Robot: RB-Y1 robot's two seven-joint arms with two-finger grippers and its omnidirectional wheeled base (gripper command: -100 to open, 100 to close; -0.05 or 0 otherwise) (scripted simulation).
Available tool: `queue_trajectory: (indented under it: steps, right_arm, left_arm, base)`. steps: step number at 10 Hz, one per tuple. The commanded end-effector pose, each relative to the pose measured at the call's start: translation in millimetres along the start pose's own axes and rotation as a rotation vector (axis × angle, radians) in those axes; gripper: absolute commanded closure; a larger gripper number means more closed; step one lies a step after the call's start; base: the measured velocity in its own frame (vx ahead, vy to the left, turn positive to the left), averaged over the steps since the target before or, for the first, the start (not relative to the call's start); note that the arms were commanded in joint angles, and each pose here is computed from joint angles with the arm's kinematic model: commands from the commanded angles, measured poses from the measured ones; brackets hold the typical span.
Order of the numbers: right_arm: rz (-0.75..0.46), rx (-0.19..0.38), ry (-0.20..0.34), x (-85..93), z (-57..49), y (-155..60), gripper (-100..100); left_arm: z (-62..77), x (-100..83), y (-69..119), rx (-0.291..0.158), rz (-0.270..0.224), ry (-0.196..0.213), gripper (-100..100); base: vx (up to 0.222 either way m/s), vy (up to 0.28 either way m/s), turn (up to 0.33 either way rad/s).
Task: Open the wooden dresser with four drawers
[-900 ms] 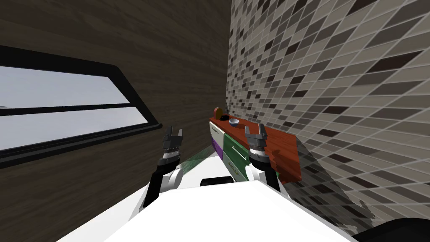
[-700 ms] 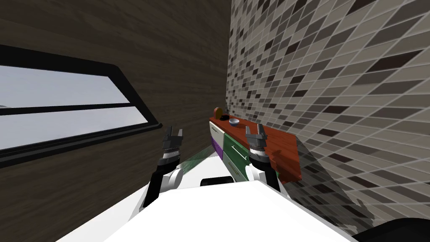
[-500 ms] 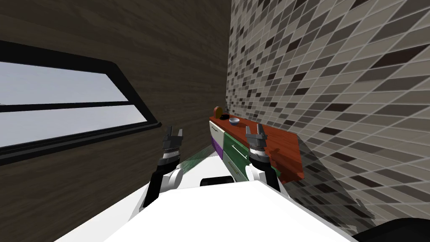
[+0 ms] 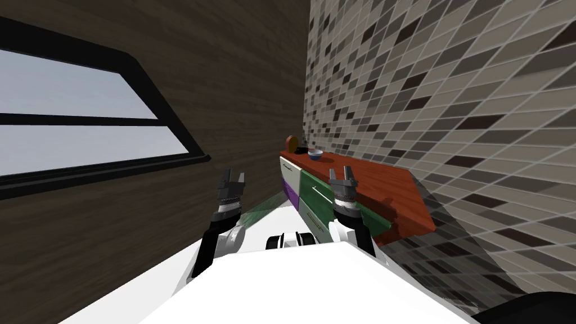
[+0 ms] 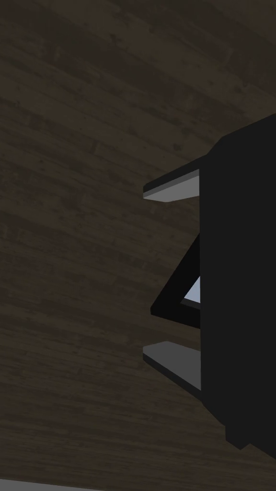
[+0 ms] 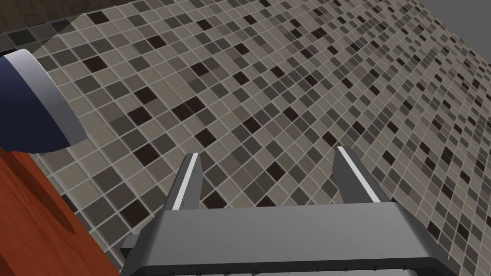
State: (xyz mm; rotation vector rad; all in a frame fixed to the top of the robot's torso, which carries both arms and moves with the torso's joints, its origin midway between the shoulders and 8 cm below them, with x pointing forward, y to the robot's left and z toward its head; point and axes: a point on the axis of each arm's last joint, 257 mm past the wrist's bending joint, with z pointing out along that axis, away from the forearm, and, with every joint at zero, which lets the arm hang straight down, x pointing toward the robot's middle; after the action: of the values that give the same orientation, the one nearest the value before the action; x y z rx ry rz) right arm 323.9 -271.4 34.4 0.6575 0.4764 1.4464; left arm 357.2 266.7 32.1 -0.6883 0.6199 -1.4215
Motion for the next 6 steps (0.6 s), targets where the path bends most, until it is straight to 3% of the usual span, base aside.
queue_trajectory:
  steps: [1, 3, 4, 6]
  right_arm:
    - [-0.025, 0.011, 0.06, 9.3, -0.6, -4.5, -100]
    - [-0.073, 0.027, 0.146, 24.2, -2.2, -13.5, -100]
    - [-0.076, 0.028, 0.155, 25.0, -2.5, -13.7, -100]
    - [-0.143, 0.043, 0.259, 42.9, -6.0, -26.0, -100]
  left_arm:
    - [0.0, 0.0, 0.0, 0.0, 0.0, 0.0, 0]
    - [-0.1, 0.0, 0.3, -0.001, 0.0, 0.0, 0]
    - [-0.1, 0.0, 0.3, -0.001, 0.0, 0.0, 0]
    - [-0.1, 0.0, 0.3, -0.001, 0.0, 0.0, 0]
  base:
    - [0.007, 0.01, 0.009]
    - [0.007, 0.022, 0.009]
    - [0.007, 0.021, 0.005]
    - [0.011, 0.03, 0.009]
